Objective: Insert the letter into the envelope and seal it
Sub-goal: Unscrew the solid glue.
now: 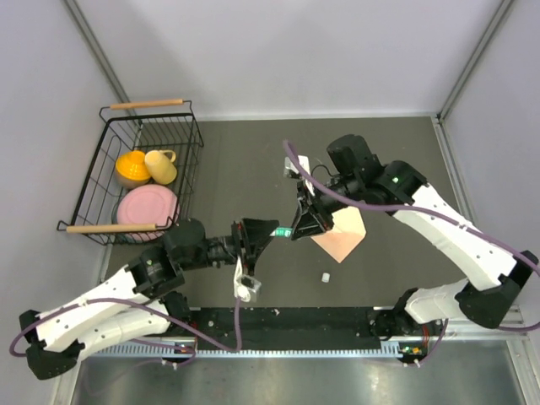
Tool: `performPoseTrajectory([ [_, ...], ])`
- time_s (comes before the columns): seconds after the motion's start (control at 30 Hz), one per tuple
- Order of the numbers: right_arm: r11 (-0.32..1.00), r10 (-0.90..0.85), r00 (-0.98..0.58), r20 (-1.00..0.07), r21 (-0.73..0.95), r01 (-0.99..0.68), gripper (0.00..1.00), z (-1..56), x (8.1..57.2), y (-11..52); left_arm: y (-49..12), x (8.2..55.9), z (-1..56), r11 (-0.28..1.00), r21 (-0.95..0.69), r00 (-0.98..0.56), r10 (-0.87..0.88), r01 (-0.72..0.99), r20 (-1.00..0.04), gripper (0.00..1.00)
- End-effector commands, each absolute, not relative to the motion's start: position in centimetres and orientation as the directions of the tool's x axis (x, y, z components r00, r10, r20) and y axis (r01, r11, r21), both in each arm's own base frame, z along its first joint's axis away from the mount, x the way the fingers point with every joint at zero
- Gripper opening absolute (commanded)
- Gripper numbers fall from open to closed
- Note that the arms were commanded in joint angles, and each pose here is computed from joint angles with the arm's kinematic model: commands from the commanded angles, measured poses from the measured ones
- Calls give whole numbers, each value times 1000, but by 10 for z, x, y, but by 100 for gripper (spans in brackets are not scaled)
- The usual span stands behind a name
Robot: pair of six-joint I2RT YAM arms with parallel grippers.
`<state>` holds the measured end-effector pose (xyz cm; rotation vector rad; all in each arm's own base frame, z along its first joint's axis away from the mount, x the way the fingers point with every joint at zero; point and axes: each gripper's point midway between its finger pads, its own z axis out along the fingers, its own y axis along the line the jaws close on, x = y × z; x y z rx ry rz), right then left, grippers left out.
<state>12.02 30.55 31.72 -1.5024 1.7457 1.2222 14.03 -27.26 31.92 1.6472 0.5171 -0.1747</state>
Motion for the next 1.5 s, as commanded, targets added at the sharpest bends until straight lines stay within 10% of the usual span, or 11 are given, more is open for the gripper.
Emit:
performPoseTrajectory([
  [0.0, -172, -421, -414, -807, 519, -837, 0, 343, 99, 318, -276, 174, 326, -129, 951, 895, 323, -279, 307, 12],
  [0.17, -122, -376, -441, -815, 515, -848, 0, 357, 119, 314, -264, 171, 335, -102, 991, 930, 349, -82, 112, 62],
  [0.27, -84, -337, -345, -876, 393, -915, 0, 365, 132, 309, -247, 156, 331, -43, 907, 845, 384, 420, -373, 69],
  [0.57, 63, -341, 101, -935, -130, -990, 0, 376, 172, 283, -237, 148, 320, 49, 130, 108, 323, 990, -940, 70],
  [0.87, 2, -439, 442, -782, -493, -870, 0, 367, 168, 280, -266, 152, 361, -101, -508, -491, 154, 856, -858, 72],
  [1.47, -58, -483, 549, -682, -601, -797, 0, 350, 162, 290, -273, 144, 355, -190, -587, -567, 153, 787, -809, 66],
])
